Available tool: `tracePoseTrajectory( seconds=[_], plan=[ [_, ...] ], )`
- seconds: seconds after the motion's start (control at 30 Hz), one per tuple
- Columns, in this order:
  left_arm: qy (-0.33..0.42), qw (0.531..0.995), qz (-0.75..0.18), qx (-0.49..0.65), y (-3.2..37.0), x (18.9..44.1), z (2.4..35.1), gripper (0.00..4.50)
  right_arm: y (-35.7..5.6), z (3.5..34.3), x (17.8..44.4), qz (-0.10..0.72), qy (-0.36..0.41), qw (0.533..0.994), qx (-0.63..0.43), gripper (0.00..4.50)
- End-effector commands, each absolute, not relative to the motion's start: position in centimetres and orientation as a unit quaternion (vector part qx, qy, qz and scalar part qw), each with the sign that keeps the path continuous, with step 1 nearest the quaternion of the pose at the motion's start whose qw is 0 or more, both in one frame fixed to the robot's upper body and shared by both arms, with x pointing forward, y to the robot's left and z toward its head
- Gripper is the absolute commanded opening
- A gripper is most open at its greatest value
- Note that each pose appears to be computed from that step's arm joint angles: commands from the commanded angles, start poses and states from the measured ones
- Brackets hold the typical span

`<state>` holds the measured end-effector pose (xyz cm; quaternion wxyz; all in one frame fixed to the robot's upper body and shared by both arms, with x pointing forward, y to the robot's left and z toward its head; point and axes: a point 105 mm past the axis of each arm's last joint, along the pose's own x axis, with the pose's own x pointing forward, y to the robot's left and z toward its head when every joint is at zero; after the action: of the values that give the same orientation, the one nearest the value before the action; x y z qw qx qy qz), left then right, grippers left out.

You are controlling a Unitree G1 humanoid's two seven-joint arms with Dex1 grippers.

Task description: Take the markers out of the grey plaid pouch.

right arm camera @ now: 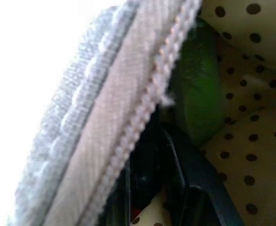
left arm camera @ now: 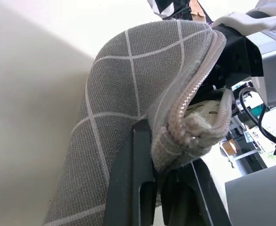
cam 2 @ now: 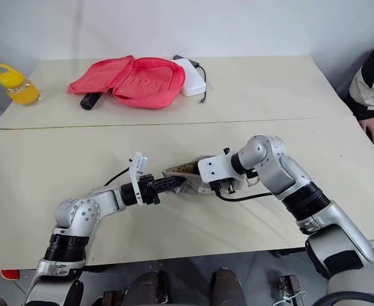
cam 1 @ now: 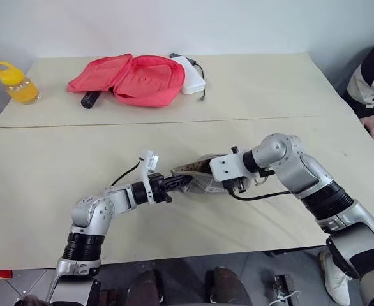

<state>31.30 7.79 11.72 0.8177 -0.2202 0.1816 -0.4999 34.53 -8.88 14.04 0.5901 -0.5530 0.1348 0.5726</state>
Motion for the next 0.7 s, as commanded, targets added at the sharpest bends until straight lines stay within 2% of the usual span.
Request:
tracePoseTrajectory(
  seconds=[0.03, 0.2, 0.3, 0.4, 0.57, 0.7],
  plan=[
    [0.169, 0.835, -0.485, -0.195, 8.5, 31.4, 11.8, 0.00, -9.6, 14.5, 34.6, 0.569, 0.130, 0.606, -0.540, 0.55],
    [0.153, 0.839, -0.493, -0.173, 8.3, 31.2, 12.6, 0.00, -9.1, 18.5, 34.7, 0.562, 0.061, 0.675, -0.475, 0.55],
    [0.147, 0.835, -0.501, -0.173, 8.0, 30.9, 13.0, 0.00, -9.6, 19.6, 34.6, 0.555, 0.051, 0.706, -0.436, 0.55],
    [0.140, 0.827, -0.515, -0.180, 7.4, 30.4, 13.5, 0.00, -10.4, 19.6, 34.4, 0.545, 0.061, 0.713, -0.436, 0.55],
    [0.131, 0.839, -0.501, -0.166, 7.4, 30.9, 13.6, 0.00, -8.9, 21.1, 33.3, 0.572, 0.029, 0.737, -0.359, 0.55],
    [0.107, 0.858, -0.472, -0.172, 8.0, 32.2, 14.1, 0.00, -9.1, 21.1, 30.8, 0.621, 0.045, 0.705, -0.340, 0.55]
  ],
)
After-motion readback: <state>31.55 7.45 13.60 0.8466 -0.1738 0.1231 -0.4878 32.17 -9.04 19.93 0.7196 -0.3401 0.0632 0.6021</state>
